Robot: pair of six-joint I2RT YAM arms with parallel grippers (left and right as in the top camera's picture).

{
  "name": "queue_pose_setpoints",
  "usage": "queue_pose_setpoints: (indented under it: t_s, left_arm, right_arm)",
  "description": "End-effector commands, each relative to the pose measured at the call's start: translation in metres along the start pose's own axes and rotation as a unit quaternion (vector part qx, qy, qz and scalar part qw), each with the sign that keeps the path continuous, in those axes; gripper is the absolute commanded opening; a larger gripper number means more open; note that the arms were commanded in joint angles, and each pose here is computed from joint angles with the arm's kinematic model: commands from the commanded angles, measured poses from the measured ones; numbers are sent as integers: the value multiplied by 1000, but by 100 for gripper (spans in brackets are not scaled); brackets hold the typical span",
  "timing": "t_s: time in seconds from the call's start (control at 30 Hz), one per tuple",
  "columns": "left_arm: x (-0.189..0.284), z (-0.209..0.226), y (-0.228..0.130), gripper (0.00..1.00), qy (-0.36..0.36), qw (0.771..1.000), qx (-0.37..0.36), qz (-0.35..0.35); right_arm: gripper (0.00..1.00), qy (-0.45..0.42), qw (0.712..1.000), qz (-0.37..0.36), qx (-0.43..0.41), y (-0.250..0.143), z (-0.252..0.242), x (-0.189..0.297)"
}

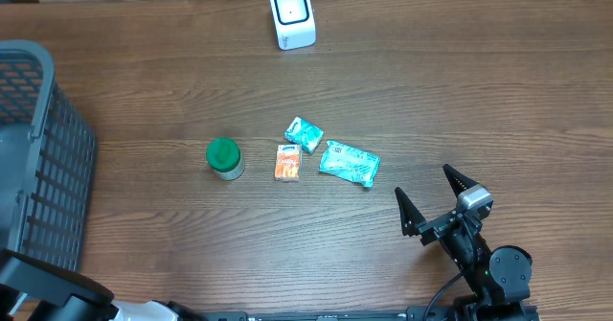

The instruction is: Scan the item barcode

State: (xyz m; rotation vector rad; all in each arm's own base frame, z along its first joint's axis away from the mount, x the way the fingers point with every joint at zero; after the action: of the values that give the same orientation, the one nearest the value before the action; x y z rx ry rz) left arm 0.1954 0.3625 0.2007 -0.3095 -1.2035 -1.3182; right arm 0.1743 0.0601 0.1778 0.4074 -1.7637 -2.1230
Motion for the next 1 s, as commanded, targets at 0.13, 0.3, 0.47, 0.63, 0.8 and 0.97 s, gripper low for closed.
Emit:
queue_pose_setpoints:
  t_s: [0.13, 0.3, 0.47, 0.63, 0.8, 0.97]
  left_arm:
    - [23, 18, 7, 66, 63, 997, -38, -13]
    - [32, 20, 10, 70, 63, 993, -94, -27]
    - [20, 21, 4, 70, 46, 992, -114, -22]
    - [11, 27, -4, 68, 44, 993, -105, -11]
    - [8, 28, -5, 68, 32, 993, -112, -18]
    - [0, 28, -7, 67, 25, 992, -120, -17]
  right_arm:
    - [100, 5, 1000, -2, -3, -2, 1, 0]
    - [100, 5, 1000, -2, -3, -2, 1, 0]
    - [100, 5, 1000, -2, -3, -2, 1, 0]
    - [100, 5, 1000, -2, -2, -2, 1, 0]
    - [100, 5, 1000, -2, -2, -2, 1, 0]
    - [100, 5, 1000, -2, -2, -2, 1, 0]
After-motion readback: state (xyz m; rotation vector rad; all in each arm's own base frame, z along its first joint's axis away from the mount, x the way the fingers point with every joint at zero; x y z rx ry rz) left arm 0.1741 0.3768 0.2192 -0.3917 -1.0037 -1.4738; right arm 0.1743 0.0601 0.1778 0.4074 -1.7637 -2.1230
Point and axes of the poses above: each gripper's point midway between its finger pads, its own x axis back along the fingers, its own z axis along the line the jaws close on, y = z × x, the point moved 6 cm from there along x, back along the fingers, and after that the axes turned 5 degrees about -x, right-handed, at the moved point
